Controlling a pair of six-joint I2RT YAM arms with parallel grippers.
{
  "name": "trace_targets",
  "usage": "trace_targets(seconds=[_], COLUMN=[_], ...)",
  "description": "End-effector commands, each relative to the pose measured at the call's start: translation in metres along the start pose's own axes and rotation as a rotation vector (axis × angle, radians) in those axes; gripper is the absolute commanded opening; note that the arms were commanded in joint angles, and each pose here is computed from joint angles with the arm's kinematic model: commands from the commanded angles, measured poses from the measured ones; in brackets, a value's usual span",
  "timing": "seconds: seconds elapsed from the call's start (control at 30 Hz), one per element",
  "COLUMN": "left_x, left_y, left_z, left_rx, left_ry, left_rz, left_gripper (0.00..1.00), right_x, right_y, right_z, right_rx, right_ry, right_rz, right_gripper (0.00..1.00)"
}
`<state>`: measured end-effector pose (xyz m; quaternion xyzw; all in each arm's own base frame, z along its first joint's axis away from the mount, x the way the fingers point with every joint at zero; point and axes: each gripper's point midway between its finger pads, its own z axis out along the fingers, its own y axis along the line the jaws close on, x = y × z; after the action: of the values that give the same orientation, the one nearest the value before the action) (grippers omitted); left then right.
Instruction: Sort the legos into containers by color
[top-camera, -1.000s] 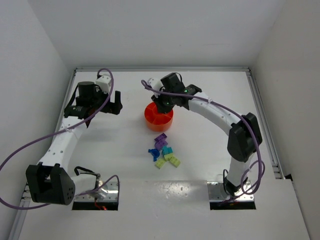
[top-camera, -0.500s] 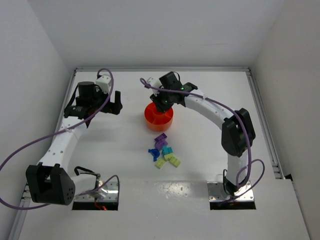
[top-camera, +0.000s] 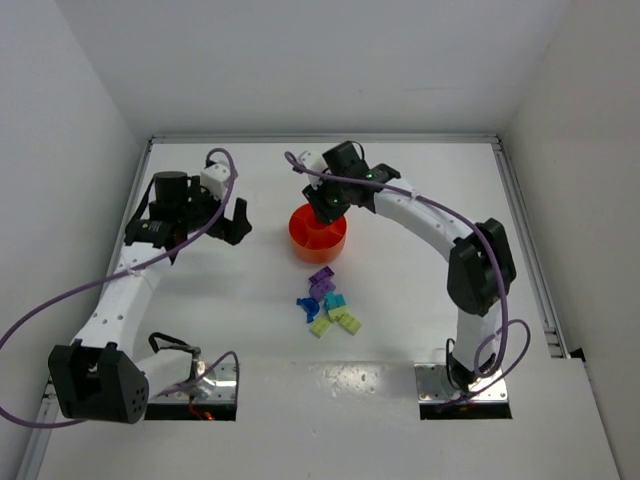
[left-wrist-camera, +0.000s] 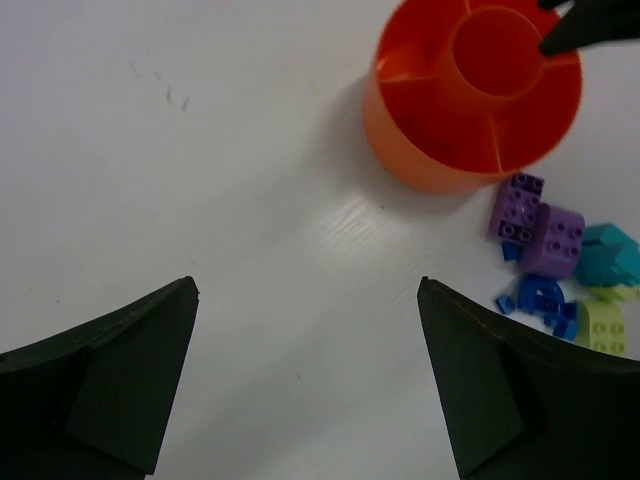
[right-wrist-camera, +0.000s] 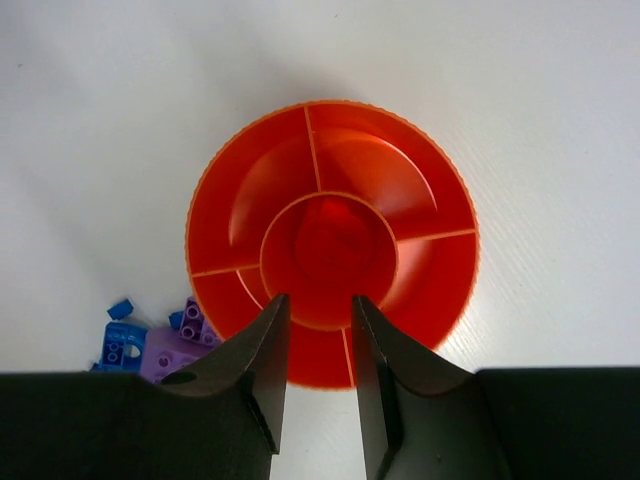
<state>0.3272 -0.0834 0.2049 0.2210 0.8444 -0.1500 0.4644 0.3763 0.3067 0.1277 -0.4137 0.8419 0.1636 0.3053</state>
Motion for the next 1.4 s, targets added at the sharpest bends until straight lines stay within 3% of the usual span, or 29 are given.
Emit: trace_targets(seconds=[0.0,0.2,0.4,0.53,0.87,1.37], left_x=[0.004,0.049,0.084,0.112,0.138,0.135], left_y=[-0.04,-0.101,-0.134,-0.155,-0.186,-0.196], left_z=[-0.013,-0.014,-0.014,-0.007,0.013,0.047], left_rx=[0.184,0.395,0.53,0.635,0.838,0.905], left_ry=[-0.03,0.025,0.049,0.098,0.072,0.046], left_rz=[0.18,0.368,0.546,0.661,0.999,1.117], left_gripper=[0.97,0.93,0.89,0.86,0.77,0.64], right_x=[-0.029,0.031,0.079,0.111,0.123,0.133], right_y=[-0.015,-0.048,-0.077,-0.09,-0.105,-0.115], right_z=[-0.059,-0.079,-0.098,-0.106,-0.113,-0.114], right_rx=[0.092,0.173,0.229,0.258,0.231,0.229], right_ry=[-0.135,-0.073,-0.014,0.015,0.0,-0.004], right_rz=[0.018,0.155,0.299,0.388,0.486,0.527], right_gripper=[0.32,0.32,0.32,0.46,0.49,0.49])
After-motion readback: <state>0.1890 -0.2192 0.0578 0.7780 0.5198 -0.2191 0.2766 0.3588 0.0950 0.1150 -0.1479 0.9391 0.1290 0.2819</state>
